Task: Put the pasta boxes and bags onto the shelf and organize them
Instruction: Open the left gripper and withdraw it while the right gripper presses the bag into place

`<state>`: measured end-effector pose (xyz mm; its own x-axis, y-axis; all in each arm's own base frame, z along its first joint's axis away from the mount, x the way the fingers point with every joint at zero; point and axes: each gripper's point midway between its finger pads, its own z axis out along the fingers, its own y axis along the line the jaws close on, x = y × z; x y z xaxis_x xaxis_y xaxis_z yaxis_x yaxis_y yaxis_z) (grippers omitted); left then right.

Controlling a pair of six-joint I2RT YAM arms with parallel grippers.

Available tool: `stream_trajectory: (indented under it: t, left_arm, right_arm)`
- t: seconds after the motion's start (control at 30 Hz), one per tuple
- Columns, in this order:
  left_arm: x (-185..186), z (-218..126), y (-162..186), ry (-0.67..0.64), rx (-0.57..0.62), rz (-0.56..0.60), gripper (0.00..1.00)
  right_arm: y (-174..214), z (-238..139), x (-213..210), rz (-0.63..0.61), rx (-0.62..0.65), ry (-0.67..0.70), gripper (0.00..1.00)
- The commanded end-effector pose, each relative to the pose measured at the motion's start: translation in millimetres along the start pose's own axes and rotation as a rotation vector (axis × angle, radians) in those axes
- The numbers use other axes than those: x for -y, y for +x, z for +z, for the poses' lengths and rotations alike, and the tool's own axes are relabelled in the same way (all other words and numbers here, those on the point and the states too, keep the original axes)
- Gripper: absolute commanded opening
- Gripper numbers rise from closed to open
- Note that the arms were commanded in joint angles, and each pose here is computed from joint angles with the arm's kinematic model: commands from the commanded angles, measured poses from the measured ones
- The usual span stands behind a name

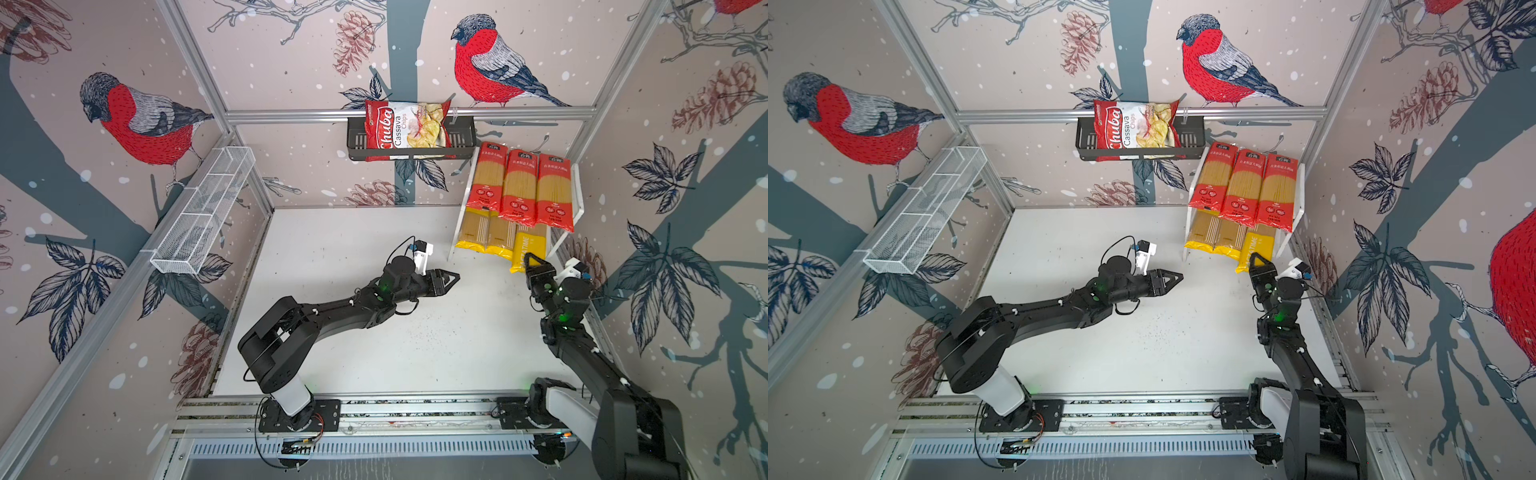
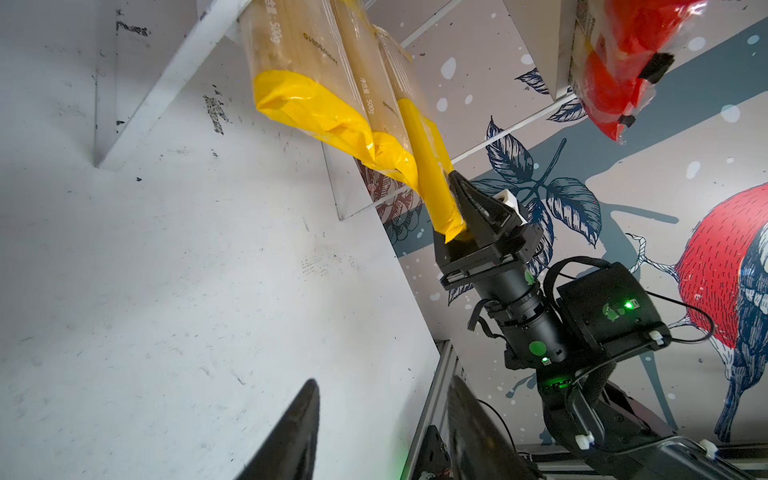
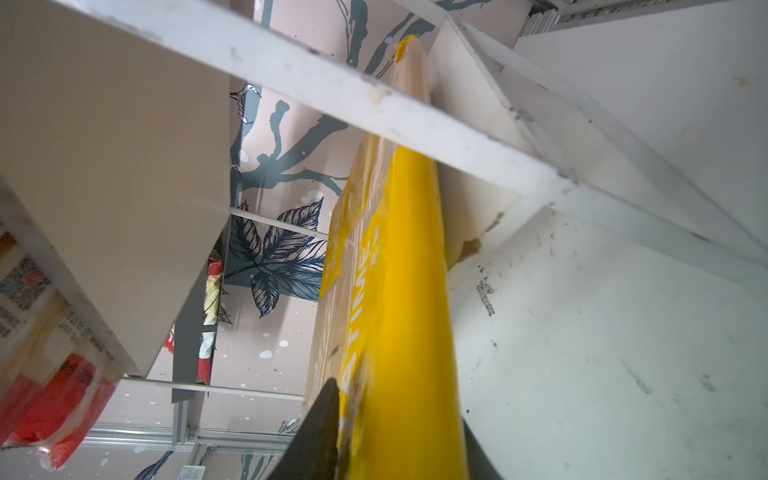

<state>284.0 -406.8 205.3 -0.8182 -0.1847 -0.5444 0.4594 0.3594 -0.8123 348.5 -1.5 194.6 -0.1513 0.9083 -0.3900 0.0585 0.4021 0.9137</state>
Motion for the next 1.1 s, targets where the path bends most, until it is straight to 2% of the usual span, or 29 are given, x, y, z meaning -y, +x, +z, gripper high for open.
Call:
stream_trajectory:
  t: [0.0, 0.13, 0.3, 0.4, 0.53, 0.67, 0.9, 1.07]
  left_arm:
    - [3, -1, -5, 0.01, 0.024, 0.027, 0.5]
    - [2, -1, -4, 0.005, 0.025, 0.027, 0.5]
    - [0, -2, -2, -0.002, 0.024, 0.029, 0.5]
    - [-1, -1, -1, -0.002, 0.021, 0.027, 0.49]
    - [-2, -1, 0, -0.003, 0.021, 0.026, 0.5]
    - [-3, -1, 0, -0.005, 0.021, 0.025, 0.49]
    - [-7, -3, 3, -0.02, 0.017, 0.027, 0.49]
    - [-6, -2, 2, -0.016, 0.019, 0.026, 0.49]
  right_arm:
    - [-2, -2, -15, -0.011, 0.001, -0.08, 0.44]
    - [4, -5, -14, 0.003, -0.028, -0.078, 0.53]
    - [10, -14, -10, 0.019, -0.039, -0.077, 0.55]
    - [12, -21, -8, 0.025, -0.036, -0.072, 0.48]
    - [8, -25, -9, 0.012, -0.008, -0.069, 0.31]
    - [-2, -19, -10, -0.011, 0.017, -0.065, 0.22]
    - [-27, 3, -27, -0.045, 0.007, -0.116, 0.16]
    - [-24, 14, -24, -0.027, -0.056, -0.123, 0.14]
